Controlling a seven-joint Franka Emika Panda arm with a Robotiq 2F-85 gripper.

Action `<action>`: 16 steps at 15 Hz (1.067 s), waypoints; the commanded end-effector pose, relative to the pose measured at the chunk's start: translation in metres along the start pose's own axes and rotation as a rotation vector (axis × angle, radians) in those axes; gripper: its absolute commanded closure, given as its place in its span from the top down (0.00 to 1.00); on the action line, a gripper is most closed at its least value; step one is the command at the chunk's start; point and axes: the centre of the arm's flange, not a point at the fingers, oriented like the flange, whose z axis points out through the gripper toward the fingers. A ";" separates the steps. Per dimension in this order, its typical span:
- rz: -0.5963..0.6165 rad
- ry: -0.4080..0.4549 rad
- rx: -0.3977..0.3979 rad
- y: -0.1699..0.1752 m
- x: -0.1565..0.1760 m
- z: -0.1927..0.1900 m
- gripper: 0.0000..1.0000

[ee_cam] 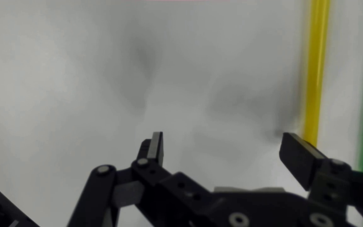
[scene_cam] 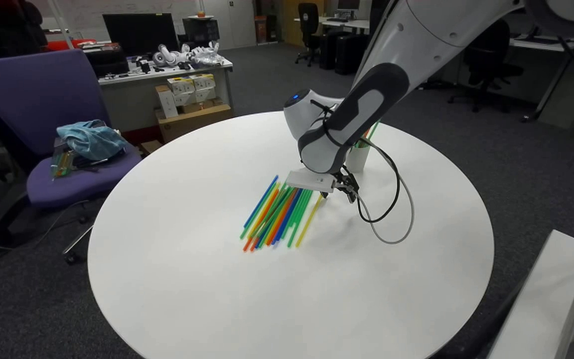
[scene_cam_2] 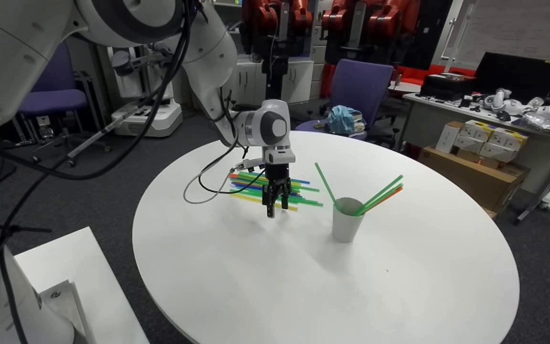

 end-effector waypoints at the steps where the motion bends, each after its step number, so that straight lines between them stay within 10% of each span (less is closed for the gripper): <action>1: 0.014 -0.009 0.010 0.001 0.005 -0.017 1.00; 16: 0.036 0.023 0.008 -0.012 0.020 -0.005 1.00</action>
